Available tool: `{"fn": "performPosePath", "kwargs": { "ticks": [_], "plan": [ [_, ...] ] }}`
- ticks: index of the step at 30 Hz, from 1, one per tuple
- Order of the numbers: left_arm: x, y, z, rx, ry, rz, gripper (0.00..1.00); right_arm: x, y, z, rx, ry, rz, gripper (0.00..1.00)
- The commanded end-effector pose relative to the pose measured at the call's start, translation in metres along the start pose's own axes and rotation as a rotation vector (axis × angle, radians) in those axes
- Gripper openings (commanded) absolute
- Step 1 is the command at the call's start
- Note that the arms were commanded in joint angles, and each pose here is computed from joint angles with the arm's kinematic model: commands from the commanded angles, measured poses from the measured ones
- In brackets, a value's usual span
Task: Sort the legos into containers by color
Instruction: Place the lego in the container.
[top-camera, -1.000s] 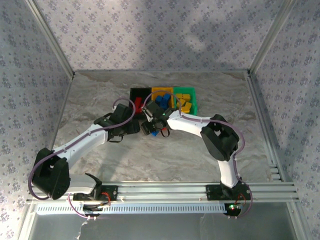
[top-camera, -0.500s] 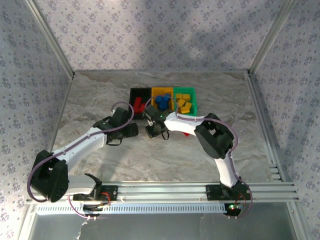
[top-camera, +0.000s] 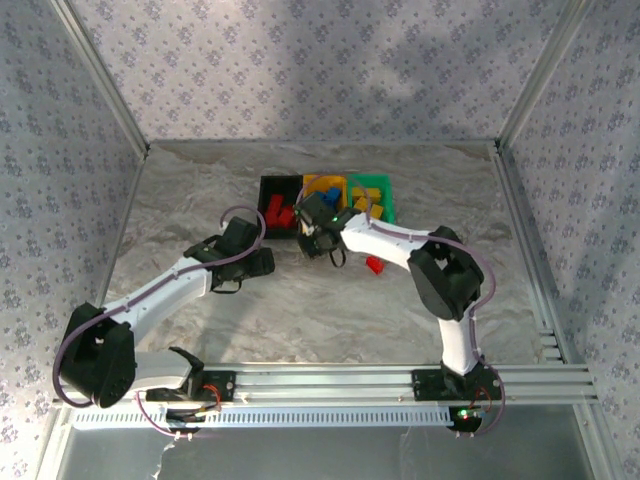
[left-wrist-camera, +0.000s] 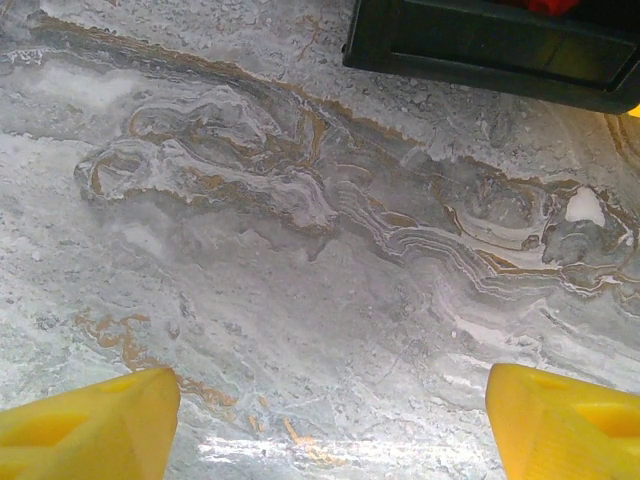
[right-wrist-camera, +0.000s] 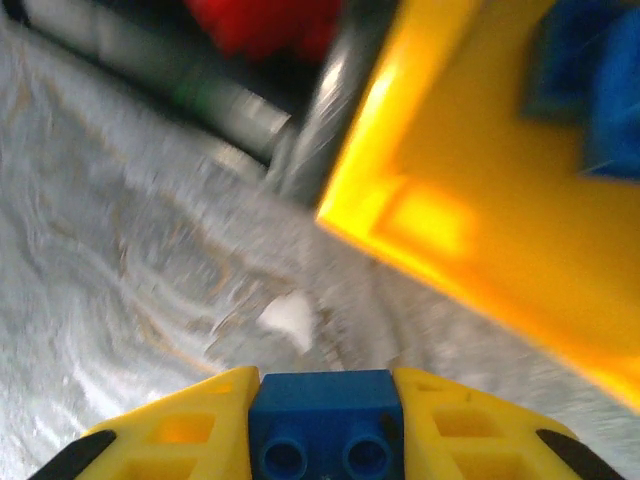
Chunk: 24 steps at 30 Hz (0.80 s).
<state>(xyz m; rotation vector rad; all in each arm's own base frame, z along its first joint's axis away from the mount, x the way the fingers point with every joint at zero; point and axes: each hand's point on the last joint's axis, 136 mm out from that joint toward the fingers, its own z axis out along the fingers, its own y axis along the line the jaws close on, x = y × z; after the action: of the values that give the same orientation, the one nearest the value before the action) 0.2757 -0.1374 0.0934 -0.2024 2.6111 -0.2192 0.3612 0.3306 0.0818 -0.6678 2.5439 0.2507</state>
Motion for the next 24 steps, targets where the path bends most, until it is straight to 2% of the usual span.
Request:
{"fn": "performPosePath", "kwargs": {
  "ticks": [1,5,9,12,18,24],
  "plan": [
    [-0.003,-0.004,-0.005,0.034,-0.013,-0.022,0.80,-0.036,-0.030,-0.021,0.034,-0.070,0.043,0.33],
    [-0.002,-0.002,-0.008,0.037,-0.016,-0.029,0.80,-0.056,-0.055,-0.017,0.069,-0.085,0.075,0.36],
    [0.002,0.000,-0.009,0.043,-0.014,-0.039,0.80,-0.066,-0.067,-0.015,0.097,-0.084,0.086,0.51],
    [0.004,0.002,-0.008,0.038,-0.015,-0.040,0.80,-0.064,-0.065,-0.024,0.088,-0.102,0.087,0.55],
    [0.008,0.002,-0.002,0.036,-0.001,-0.035,0.80,-0.036,-0.063,-0.046,0.077,-0.099,0.094,0.56],
    [0.009,-0.002,0.007,0.042,0.009,-0.034,0.80,0.016,-0.073,-0.073,0.093,-0.073,0.117,0.56]
  ]
}}
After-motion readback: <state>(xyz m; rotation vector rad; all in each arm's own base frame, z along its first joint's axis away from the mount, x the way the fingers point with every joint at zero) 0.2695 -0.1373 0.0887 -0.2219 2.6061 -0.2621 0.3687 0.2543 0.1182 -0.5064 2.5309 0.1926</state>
